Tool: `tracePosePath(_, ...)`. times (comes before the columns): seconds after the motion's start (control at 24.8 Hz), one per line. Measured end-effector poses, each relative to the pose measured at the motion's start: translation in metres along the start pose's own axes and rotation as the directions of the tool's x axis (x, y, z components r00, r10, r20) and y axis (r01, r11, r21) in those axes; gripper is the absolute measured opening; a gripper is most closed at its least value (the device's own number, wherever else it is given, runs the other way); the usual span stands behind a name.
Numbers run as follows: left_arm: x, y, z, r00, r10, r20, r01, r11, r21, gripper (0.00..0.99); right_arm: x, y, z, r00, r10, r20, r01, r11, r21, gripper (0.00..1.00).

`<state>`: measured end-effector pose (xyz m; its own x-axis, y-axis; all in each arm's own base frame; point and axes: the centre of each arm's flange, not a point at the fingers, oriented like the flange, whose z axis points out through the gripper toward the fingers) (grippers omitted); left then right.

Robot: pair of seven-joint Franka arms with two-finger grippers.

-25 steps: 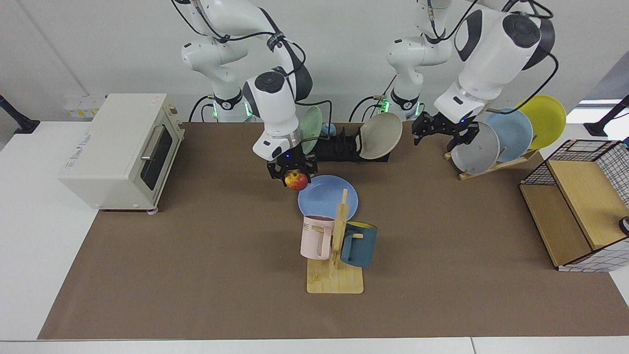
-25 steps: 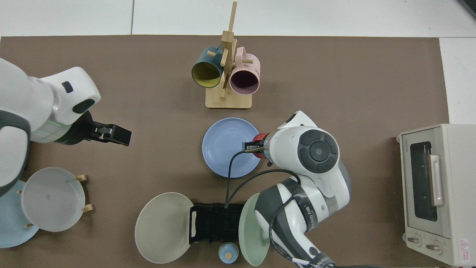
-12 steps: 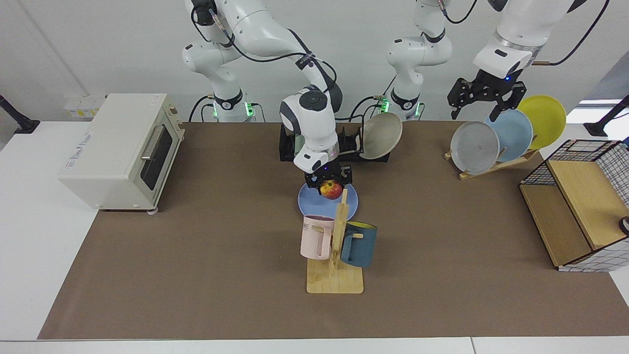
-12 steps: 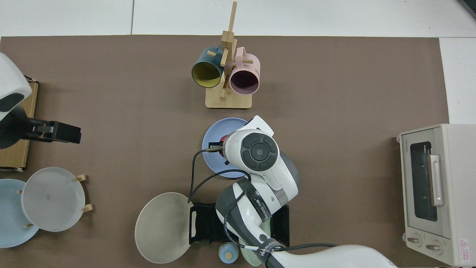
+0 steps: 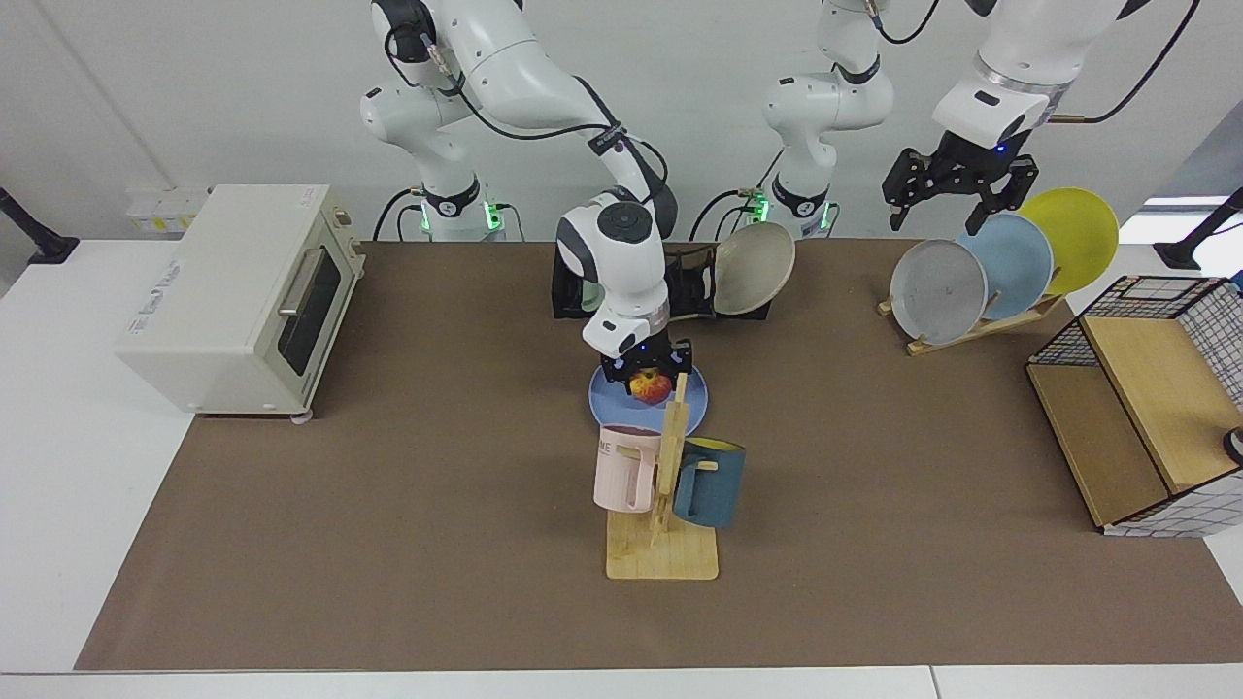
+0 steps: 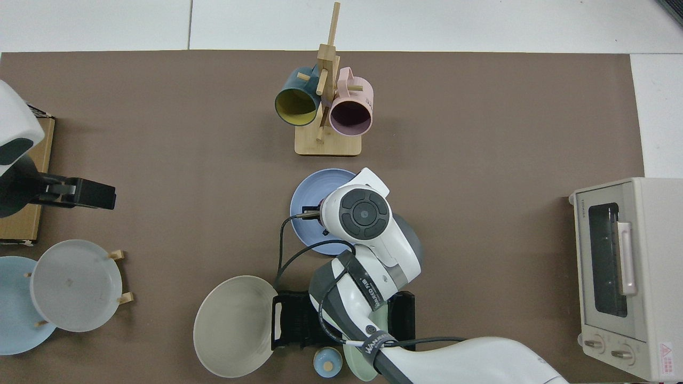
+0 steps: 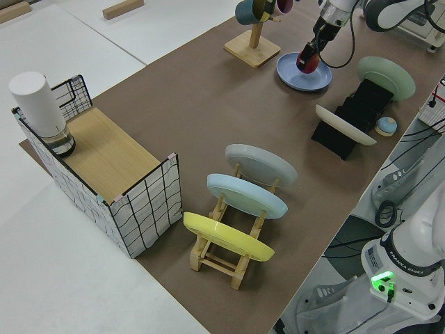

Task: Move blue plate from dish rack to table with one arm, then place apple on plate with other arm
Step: 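Lower the apple onto the blue plate and open the right gripper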

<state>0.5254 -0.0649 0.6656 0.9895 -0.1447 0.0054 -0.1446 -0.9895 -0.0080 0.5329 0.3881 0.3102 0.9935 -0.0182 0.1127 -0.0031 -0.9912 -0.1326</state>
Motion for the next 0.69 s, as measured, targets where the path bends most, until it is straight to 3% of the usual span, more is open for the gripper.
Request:
tracePosePath(0.2,0.000,-0.002,0.000,1.000,-0.007,0.000,0.007,1.000,0.001,0.991,-0.002,0.004,0.005,1.000,0.003,0.007,-0.003,1.000,-0.008,0.78)
tracePosePath(0.32,0.000,-0.006,0.000,1.000,-0.016,0.000,0.016,1.000,0.001,0.991,-0.001,0.002,0.003,1.000,0.021,0.003,-0.021,1.000,-0.007,0.93)
tracePosePath(0.4,0.000,-0.008,0.000,1.000,-0.020,0.000,0.020,1.000,0.001,0.991,0.001,-0.001,-0.001,1.000,0.021,-0.010,-0.021,1.000,-0.006,1.00)
tracePosePath(0.69,0.000,-0.008,0.000,1.000,-0.021,0.000,0.021,1.000,0.002,0.991,0.034,0.022,-0.042,0.993,0.092,-0.077,-0.093,0.996,-0.003,1.00)
